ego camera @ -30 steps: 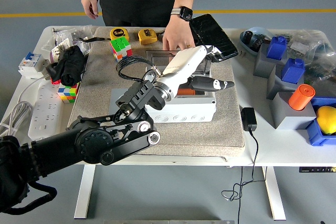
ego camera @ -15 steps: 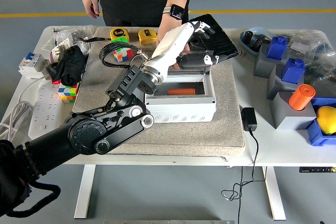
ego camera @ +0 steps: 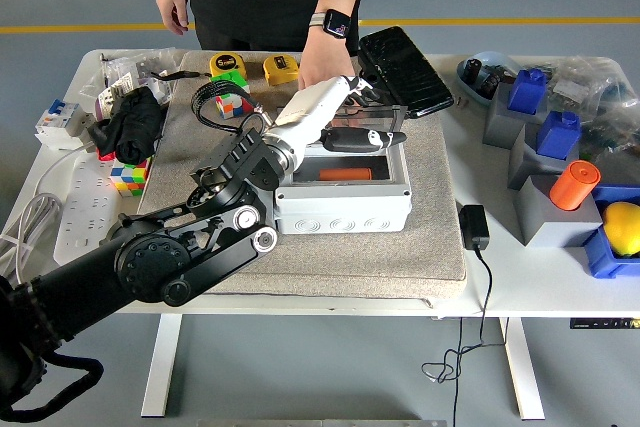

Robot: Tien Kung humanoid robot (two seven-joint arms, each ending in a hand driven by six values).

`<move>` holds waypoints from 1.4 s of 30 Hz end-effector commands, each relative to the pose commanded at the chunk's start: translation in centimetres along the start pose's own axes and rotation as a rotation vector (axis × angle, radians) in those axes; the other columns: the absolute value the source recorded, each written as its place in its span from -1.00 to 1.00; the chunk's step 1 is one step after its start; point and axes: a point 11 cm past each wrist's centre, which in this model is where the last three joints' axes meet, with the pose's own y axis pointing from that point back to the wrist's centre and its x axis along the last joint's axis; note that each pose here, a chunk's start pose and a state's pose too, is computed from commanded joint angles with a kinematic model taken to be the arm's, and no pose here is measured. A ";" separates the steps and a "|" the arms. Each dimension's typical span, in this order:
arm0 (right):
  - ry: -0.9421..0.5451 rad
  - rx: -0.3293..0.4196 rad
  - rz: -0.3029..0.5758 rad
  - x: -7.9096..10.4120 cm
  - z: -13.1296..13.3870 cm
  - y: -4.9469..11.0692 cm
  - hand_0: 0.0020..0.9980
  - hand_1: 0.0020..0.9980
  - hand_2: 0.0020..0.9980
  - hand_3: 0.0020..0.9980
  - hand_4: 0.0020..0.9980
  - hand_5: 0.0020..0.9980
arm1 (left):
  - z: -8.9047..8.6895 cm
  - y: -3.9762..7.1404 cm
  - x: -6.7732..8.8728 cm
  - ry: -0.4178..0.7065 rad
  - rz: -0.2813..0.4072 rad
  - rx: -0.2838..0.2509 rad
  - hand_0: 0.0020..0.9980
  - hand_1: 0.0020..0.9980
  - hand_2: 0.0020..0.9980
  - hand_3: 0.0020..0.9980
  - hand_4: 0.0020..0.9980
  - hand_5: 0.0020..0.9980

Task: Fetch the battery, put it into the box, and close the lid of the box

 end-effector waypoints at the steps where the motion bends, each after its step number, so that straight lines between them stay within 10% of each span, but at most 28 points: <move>1: 0.000 0.000 0.000 0.0 0.0 0.0 0.22 0.26 0.28 0.14 0.96 0.11 | 0.0 0.2 -0.2 0.003 -0.005 -0.002 0.29 0.28 0.30 0.43 1.00 0.19; 20: -0.002 0.000 -0.007 -0.2 0.2 0.0 0.22 0.26 0.28 0.14 0.95 0.11 | -0.5 2.4 -4.4 0.054 -0.103 -0.015 0.16 0.21 0.26 0.40 1.00 0.21; 30: -0.001 -0.002 -0.008 -0.2 0.3 0.0 0.22 0.26 0.28 0.14 0.95 0.11 | 0.2 3.1 0.3 0.346 0.080 -0.154 0.23 0.27 0.27 0.40 1.00 0.21; 37: 0.001 -0.003 -0.010 -0.3 0.3 0.0 0.22 0.26 0.28 0.14 0.95 0.12 | -3.9 3.9 4.3 0.678 0.181 -0.229 0.32 0.32 0.28 0.39 1.00 0.19; 42: -0.001 -0.004 -0.017 -0.6 0.3 0.0 0.22 0.26 0.28 0.14 0.96 0.11 | -8.6 4.9 6.4 0.906 0.227 -0.166 0.30 0.32 0.28 0.38 1.00 0.19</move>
